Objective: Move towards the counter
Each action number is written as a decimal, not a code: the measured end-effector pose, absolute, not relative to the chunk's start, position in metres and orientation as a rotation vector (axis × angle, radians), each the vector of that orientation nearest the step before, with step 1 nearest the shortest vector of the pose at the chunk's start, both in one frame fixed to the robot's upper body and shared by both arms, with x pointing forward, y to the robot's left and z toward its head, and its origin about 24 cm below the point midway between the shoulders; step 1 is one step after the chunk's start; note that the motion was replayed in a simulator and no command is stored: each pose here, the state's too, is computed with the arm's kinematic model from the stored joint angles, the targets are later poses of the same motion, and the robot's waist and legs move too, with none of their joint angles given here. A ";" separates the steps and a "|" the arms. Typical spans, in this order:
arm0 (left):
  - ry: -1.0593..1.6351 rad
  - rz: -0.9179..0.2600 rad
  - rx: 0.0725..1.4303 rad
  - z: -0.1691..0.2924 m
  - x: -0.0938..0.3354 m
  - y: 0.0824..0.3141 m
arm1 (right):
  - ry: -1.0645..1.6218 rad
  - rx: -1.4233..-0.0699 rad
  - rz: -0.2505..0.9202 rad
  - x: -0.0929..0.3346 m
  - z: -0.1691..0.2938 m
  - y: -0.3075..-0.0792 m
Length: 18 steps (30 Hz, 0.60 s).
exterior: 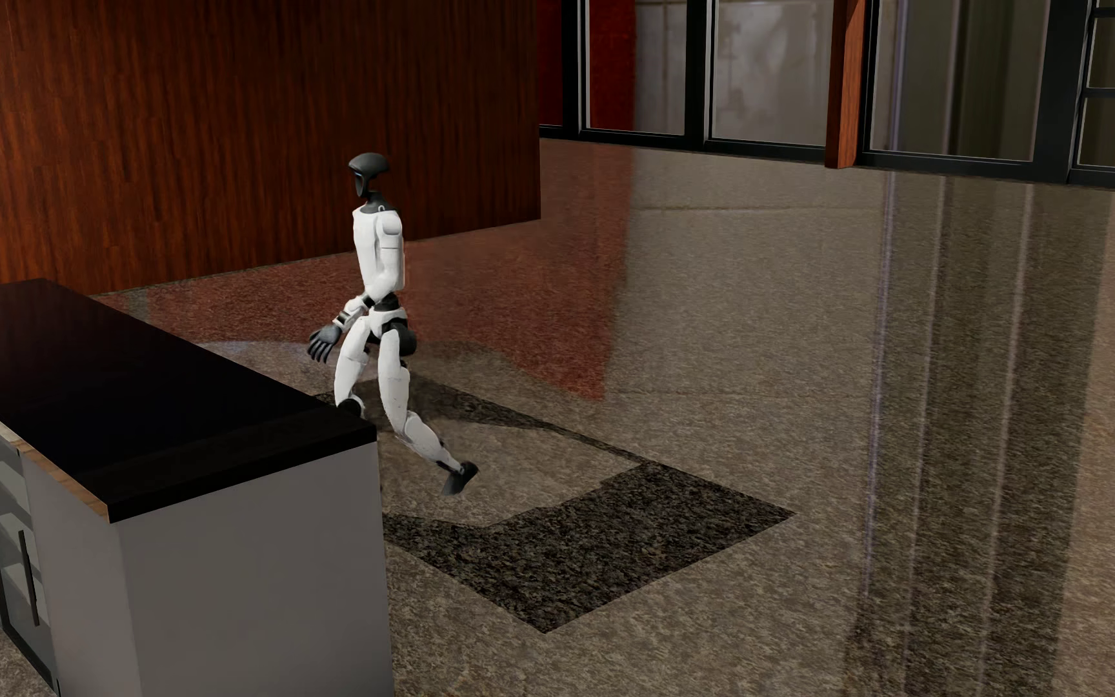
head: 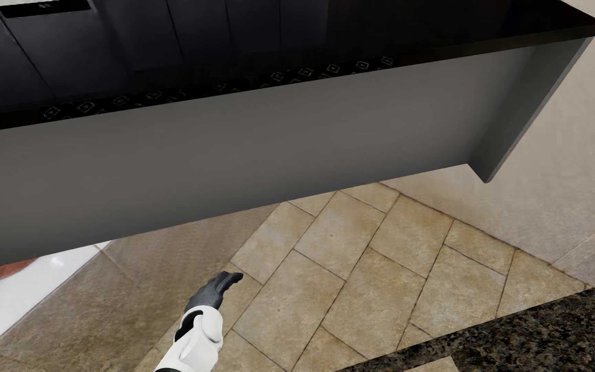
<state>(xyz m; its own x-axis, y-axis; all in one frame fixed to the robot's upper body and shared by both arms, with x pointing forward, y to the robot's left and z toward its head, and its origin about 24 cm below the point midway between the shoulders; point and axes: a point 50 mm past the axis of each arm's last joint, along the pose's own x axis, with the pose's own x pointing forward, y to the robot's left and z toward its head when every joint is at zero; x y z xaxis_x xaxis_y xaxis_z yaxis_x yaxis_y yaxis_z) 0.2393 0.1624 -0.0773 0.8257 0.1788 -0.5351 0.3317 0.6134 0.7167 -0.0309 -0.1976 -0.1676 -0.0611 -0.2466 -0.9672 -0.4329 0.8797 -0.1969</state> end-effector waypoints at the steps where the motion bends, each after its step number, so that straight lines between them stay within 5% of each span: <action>1: 0.647 -0.140 0.918 -0.085 0.230 0.160 | 1.586 -0.518 0.159 -0.017 -0.168 -0.193; 4: 0.797 -0.365 1.031 -0.112 0.192 0.166 | 1.314 -0.510 0.004 0.044 -0.160 -0.196; 6: 1.027 -0.279 0.953 -0.136 0.149 0.183 | 1.174 -0.617 -0.077 0.092 -0.147 -0.207; 12: 1.579 -0.447 0.878 -0.165 0.016 0.220 | 0.738 -0.740 0.032 0.200 -0.101 -0.191; 15: 1.638 -0.320 0.724 -0.165 -0.028 0.206 | 0.620 -0.743 0.034 0.213 -0.087 -0.185; 18: 1.642 -0.536 0.765 -0.171 -0.021 0.181 | 0.761 -0.689 -0.064 0.180 -0.105 -0.199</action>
